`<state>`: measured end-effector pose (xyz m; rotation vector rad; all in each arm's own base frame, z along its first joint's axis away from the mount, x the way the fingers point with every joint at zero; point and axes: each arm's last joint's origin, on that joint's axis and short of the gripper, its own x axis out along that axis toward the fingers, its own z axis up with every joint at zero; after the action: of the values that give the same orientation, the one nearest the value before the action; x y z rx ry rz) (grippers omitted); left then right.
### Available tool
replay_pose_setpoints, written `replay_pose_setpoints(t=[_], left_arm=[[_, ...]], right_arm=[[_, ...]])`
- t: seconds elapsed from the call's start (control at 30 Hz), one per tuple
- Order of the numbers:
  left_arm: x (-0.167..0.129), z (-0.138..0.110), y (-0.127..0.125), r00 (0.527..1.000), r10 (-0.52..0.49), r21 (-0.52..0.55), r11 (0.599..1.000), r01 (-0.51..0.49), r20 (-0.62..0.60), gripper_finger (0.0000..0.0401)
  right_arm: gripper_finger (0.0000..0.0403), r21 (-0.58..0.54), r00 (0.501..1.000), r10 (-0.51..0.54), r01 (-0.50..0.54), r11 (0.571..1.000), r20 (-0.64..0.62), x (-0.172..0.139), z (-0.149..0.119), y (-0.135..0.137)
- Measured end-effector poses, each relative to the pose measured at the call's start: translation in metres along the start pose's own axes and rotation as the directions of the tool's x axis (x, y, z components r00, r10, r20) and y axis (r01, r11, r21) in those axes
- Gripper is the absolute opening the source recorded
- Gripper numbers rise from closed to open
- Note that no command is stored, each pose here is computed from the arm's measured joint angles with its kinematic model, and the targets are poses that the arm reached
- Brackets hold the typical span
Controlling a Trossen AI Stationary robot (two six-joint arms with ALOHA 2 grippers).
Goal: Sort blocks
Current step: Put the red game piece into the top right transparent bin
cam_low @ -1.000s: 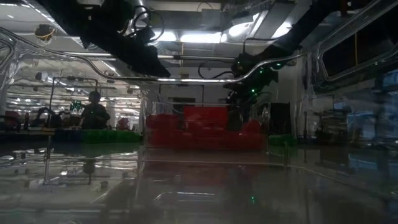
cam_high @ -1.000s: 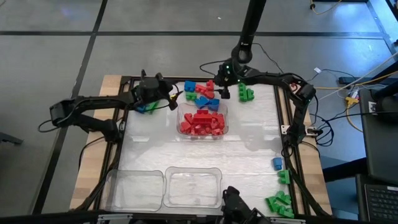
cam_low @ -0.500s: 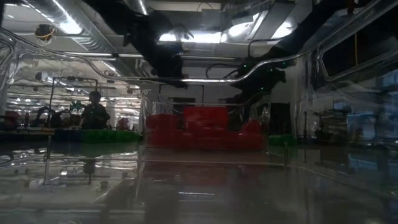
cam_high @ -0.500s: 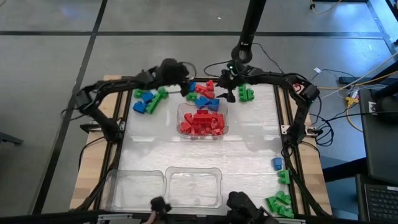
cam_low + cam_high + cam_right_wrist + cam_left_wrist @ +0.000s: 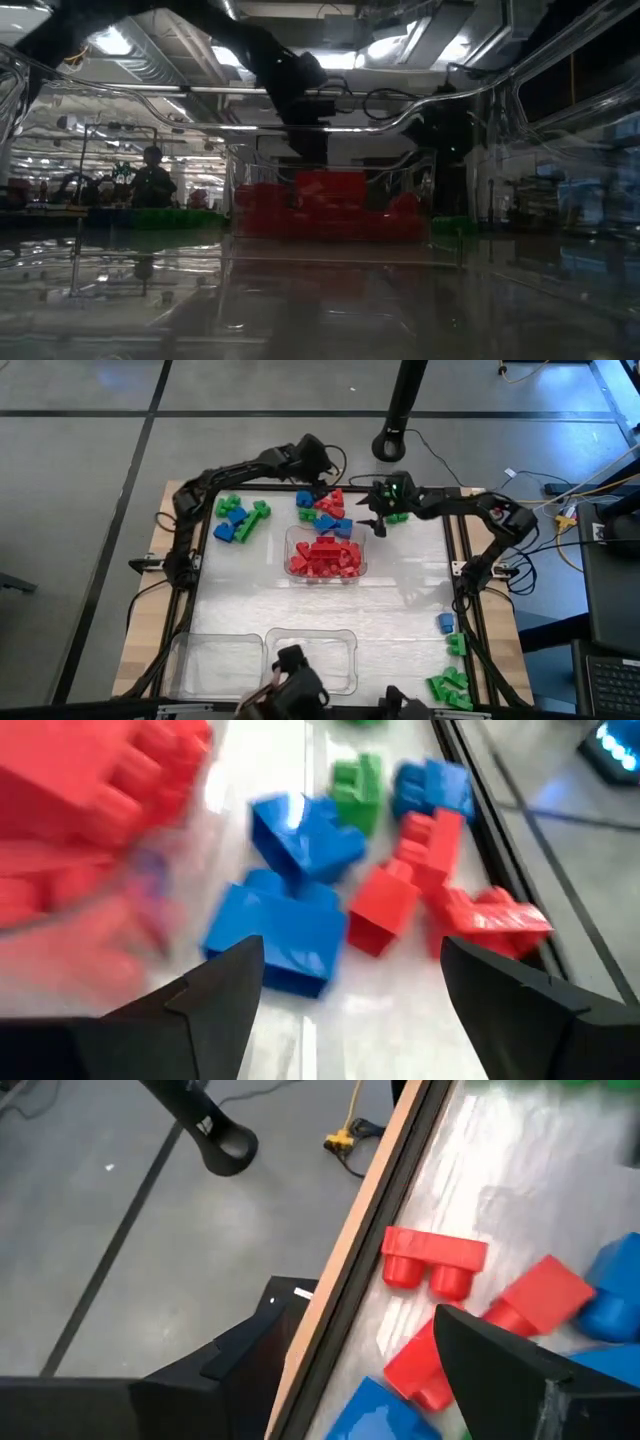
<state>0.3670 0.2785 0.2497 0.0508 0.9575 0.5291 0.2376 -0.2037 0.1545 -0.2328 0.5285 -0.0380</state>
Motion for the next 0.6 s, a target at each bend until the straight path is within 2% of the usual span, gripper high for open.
replay_pose_setpoints(t=[0.13, 0.3, 0.6], left_arm=[[0.02, -0.001, 0.008, 0.999, -0.027, 0.0, 1.0, 0.027, -0.046, 0.0241], [0.041, -0.013, 0.014, 0.993, -0.058, -0.016, 0.998, 0.056, -0.101, 0.0241], [0.041, -0.013, 0.008, 0.991, -0.059, 0.018, 0.998, 0.062, -0.121, 0.0241]], right_arm=[[0.0303, -0.027, 0.997, -0.006, 0.008, 1.0, 0.076, 0.002, -0.003, 0.02], [0.0303, -0.066, 0.993, -0.002, 0.009, 0.998, 0.118, 0.005, 0.002, 0.026], [0.0303, -0.098, 0.991, 0.005, 0.008, 0.995, 0.136, 0.005, 0.005, 0.027]])
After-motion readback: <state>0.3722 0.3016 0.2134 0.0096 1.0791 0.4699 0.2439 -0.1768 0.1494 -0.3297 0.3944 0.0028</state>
